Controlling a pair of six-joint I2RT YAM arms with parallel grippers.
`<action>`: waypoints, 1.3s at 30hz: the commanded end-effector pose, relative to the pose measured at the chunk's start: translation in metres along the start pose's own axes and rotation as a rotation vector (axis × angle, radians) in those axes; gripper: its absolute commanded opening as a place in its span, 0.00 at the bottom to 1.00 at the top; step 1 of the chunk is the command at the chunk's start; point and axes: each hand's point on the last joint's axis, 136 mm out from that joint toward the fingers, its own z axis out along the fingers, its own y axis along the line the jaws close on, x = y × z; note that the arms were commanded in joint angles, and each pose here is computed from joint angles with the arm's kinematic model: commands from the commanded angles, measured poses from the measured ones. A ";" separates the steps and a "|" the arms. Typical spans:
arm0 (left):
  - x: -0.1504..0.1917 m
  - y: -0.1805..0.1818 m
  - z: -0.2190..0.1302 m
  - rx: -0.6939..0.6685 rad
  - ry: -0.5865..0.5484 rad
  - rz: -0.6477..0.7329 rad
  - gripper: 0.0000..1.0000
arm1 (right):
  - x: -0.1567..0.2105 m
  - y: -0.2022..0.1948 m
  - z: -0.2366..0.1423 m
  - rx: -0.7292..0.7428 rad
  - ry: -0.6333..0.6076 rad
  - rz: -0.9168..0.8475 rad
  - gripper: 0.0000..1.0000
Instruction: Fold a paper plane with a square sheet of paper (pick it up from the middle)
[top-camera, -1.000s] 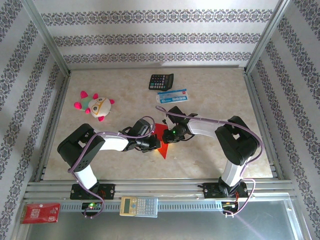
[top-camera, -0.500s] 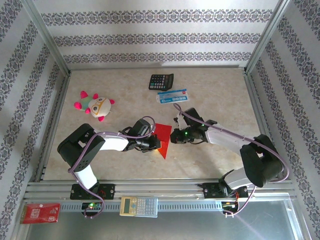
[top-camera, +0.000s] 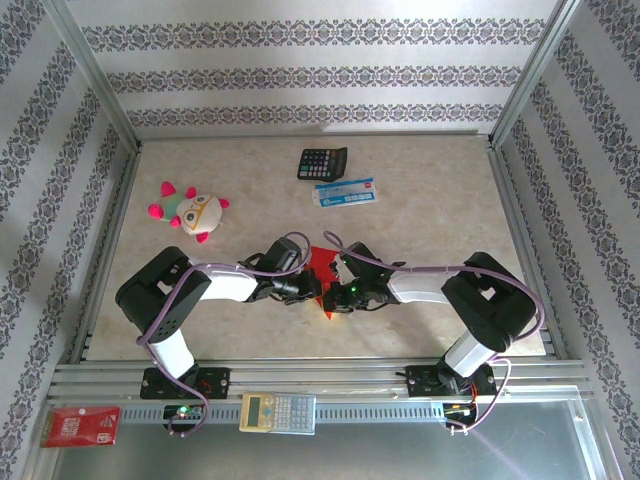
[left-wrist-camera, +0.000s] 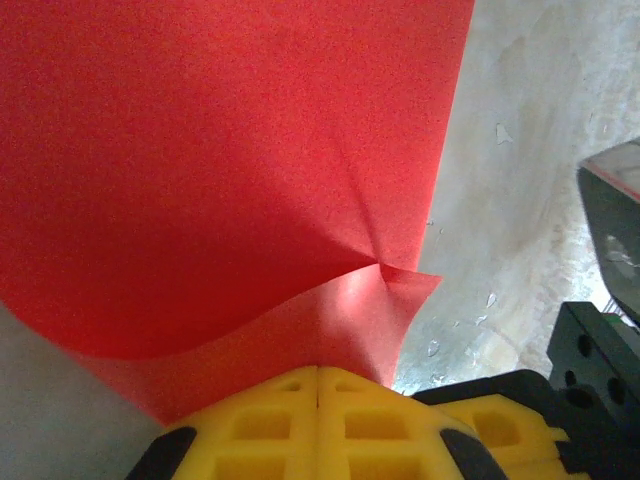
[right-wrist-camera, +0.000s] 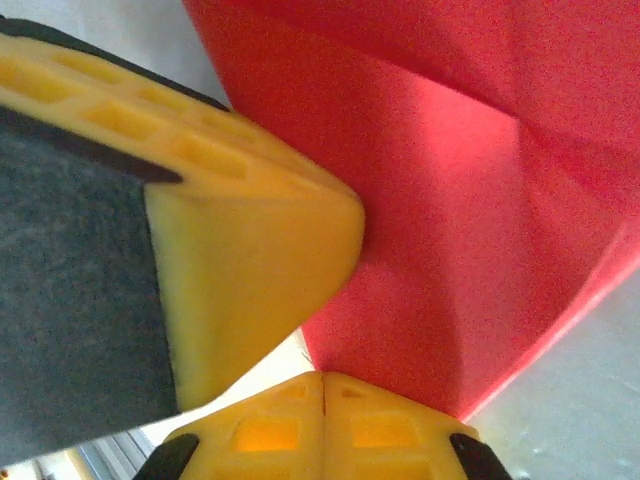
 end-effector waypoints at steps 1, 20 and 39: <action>0.026 0.066 0.006 -0.217 0.072 -0.071 0.00 | -0.006 0.006 0.005 -0.012 -0.009 -0.017 0.00; -0.005 0.029 -0.005 -0.146 0.052 -0.030 0.02 | 0.049 -0.075 0.000 0.287 0.114 0.111 0.00; -0.051 0.050 -0.019 -0.115 -0.002 -0.085 0.08 | 0.071 -0.094 -0.009 0.385 0.184 0.137 0.00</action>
